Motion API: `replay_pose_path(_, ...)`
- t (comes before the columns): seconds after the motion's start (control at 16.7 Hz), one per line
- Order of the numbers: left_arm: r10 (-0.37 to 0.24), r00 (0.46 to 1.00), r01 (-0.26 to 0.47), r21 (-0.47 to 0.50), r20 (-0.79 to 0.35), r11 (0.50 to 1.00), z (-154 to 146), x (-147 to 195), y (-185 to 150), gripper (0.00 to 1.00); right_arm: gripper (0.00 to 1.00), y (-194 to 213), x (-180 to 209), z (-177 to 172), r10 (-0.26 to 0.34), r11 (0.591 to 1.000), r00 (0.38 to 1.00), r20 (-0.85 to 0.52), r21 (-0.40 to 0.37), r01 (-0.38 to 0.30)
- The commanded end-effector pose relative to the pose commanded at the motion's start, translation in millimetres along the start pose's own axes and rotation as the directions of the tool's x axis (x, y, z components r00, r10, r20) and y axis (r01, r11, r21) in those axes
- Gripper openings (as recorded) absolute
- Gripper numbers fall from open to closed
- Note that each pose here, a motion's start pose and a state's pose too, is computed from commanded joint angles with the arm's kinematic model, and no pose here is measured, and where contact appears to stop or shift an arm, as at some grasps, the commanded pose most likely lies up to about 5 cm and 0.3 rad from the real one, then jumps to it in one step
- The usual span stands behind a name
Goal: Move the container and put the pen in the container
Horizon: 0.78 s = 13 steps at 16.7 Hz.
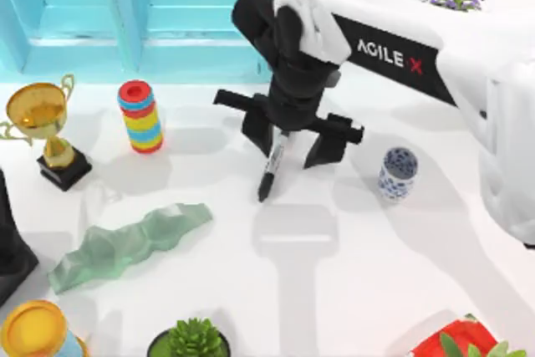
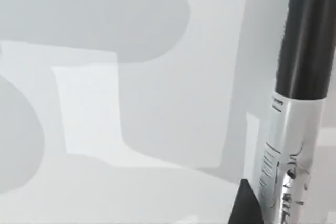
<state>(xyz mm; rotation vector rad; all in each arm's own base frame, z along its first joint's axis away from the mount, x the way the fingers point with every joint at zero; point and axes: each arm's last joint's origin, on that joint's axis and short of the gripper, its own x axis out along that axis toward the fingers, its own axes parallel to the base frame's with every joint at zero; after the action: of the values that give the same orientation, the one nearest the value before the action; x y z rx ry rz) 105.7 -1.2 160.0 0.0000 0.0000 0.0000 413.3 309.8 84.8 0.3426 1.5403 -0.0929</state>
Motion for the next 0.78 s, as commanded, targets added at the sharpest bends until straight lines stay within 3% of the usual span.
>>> replay_pose_path(0.48, 0.0, 1.0, 0.0, 0.0, 0.0, 1.0, 0.0, 0.0, 0.0, 1.0, 0.0, 0.0, 0.0, 0.0, 0.0, 1.0, 1.0, 0.0, 0.0, 0.0)
replay_pose_path(0.54, 0.0, 1.0, 0.0, 0.0, 0.0, 1.0, 0.0, 0.0, 0.0, 1.0, 0.0, -5.7, -33.9, 0.2, -0.024, 0.999, 0.999, 0.038, -0.022, 0.025)
replay_pose_path(0.78, 0.0, 1.0, 0.0, 0.0, 0.0, 1.0, 0.0, 0.0, 0.0, 1.0, 0.0, -3.2, -49.6, -20.3, -0.038, 0.999, 0.999, 0.029, -0.017, 0.039)
